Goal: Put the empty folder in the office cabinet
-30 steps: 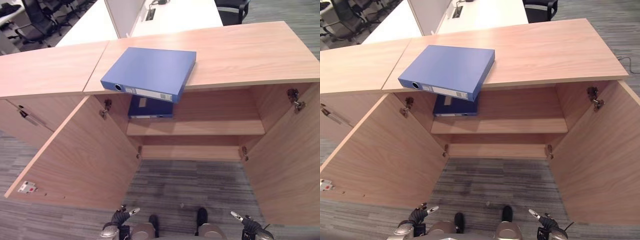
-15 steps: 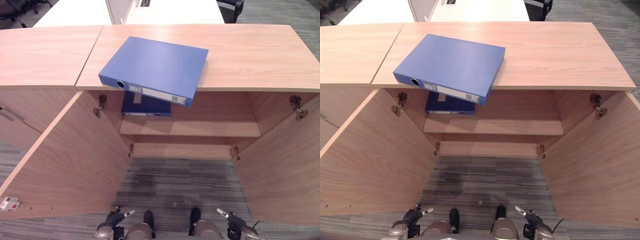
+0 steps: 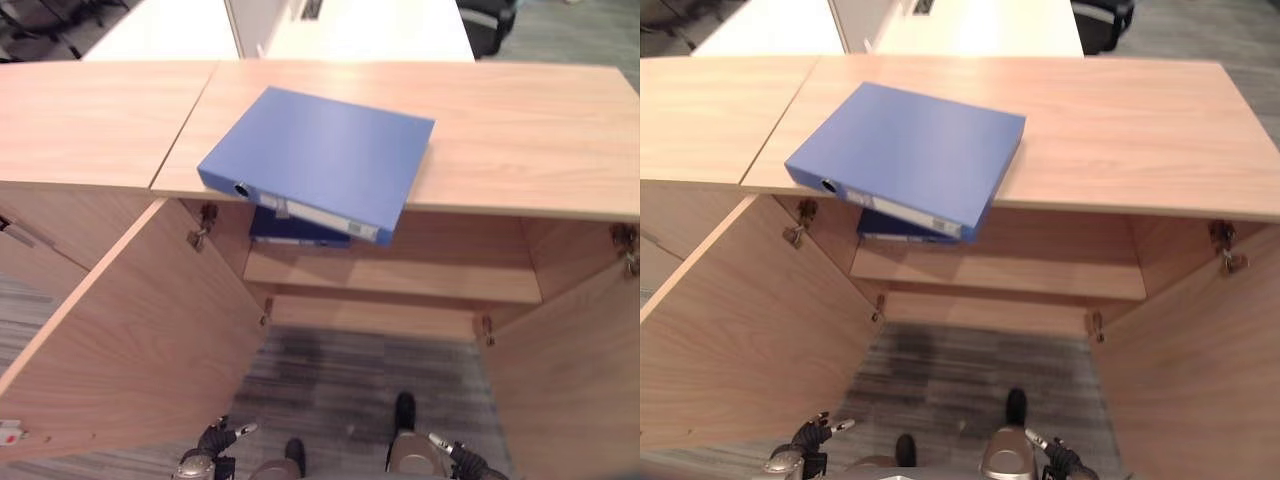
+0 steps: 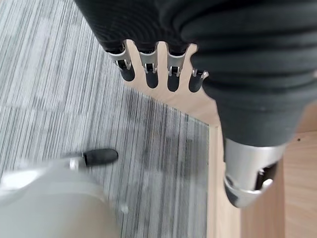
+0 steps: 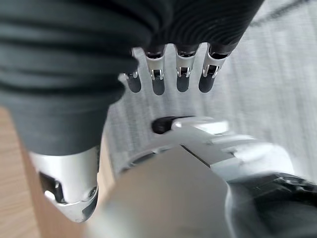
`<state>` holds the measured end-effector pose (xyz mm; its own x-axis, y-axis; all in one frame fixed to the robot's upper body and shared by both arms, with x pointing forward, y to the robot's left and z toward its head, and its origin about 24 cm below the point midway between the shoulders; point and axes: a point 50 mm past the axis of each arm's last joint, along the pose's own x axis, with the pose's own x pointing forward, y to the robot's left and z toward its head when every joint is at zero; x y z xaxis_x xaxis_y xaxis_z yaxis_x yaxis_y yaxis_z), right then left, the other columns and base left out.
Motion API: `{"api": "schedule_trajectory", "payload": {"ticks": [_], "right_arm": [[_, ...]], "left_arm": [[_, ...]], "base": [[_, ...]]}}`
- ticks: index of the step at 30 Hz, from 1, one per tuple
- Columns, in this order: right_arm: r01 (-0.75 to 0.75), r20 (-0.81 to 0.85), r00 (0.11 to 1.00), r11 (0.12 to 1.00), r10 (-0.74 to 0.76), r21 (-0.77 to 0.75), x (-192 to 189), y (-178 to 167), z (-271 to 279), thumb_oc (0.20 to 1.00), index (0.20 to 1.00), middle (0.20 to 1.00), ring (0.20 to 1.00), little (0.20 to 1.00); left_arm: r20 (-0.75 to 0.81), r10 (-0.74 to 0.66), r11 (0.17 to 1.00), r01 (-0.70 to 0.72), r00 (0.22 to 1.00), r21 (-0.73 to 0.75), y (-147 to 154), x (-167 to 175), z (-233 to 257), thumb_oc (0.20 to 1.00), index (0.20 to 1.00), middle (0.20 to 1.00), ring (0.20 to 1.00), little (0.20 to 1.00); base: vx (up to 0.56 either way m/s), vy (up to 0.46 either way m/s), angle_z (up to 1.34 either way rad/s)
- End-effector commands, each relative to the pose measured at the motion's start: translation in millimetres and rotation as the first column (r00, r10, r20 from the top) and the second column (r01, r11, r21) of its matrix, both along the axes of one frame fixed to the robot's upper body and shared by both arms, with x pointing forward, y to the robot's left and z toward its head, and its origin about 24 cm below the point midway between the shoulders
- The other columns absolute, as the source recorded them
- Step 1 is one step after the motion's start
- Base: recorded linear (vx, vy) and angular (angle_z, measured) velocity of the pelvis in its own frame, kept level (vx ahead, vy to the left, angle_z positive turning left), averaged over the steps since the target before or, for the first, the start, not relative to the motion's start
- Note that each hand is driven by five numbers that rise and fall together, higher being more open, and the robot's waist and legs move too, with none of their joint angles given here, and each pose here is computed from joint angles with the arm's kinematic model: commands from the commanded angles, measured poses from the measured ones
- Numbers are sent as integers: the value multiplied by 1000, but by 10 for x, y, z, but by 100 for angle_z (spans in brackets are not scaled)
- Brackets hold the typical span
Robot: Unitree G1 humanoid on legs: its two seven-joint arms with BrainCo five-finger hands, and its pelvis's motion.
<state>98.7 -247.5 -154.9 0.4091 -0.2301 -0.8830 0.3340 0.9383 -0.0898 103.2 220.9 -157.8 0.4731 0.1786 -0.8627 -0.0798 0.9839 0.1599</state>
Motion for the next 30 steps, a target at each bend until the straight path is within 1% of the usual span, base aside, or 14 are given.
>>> {"api": "schedule_trajectory", "payload": {"ticks": [1, 5, 9, 16, 22, 30], "right_arm": [[-32, 25, 999, 999, 33, -17, 102, -14, 30, 1000, 1000, 1000, 1000, 1000], [-35, 32, 999, 999, 35, -23, 109, -44, 43, 1000, 1000, 1000, 1000, 1000], [-51, 29, 998, 997, 53, -56, 118, -130, 70, 1000, 1000, 1000, 1000, 1000], [-47, 42, 998, 995, 50, -84, 197, -216, 119, 1000, 1000, 1000, 1000, 1000], [-42, 27, 999, 997, 44, -68, 167, -164, 88, 1000, 1000, 1000, 1000, 1000], [-73, 17, 997, 997, 74, -37, 156, -28, 44, 1000, 1000, 1000, 1000, 1000]], "left_arm": [[75, -32, 998, 28, 997, 51, 130, 254, 105, 1000, 1000, 1000, 1000, 1000], [71, -27, 999, 25, 997, 36, 81, 241, 88, 1000, 1000, 1000, 1000, 1000], [101, -11, 1000, 9, 995, 18, 41, 306, 106, 1000, 1000, 1000, 1000, 1000], [111, -30, 999, 28, 993, 15, -21, 370, 114, 1000, 1000, 1000, 1000, 1000], [60, -66, 997, 64, 996, 31, -1, 256, 71, 1000, 1000, 1000, 1000, 1000], [60, -59, 997, 56, 996, 48, 68, 244, 84, 1000, 1000, 1000, 1000, 1000]], "base": [[39, -76, -1], [34, -140, 12], [-7, -149, 24], [4, -9, 10], [68, 49, -8], [52, 53, -7]]}}
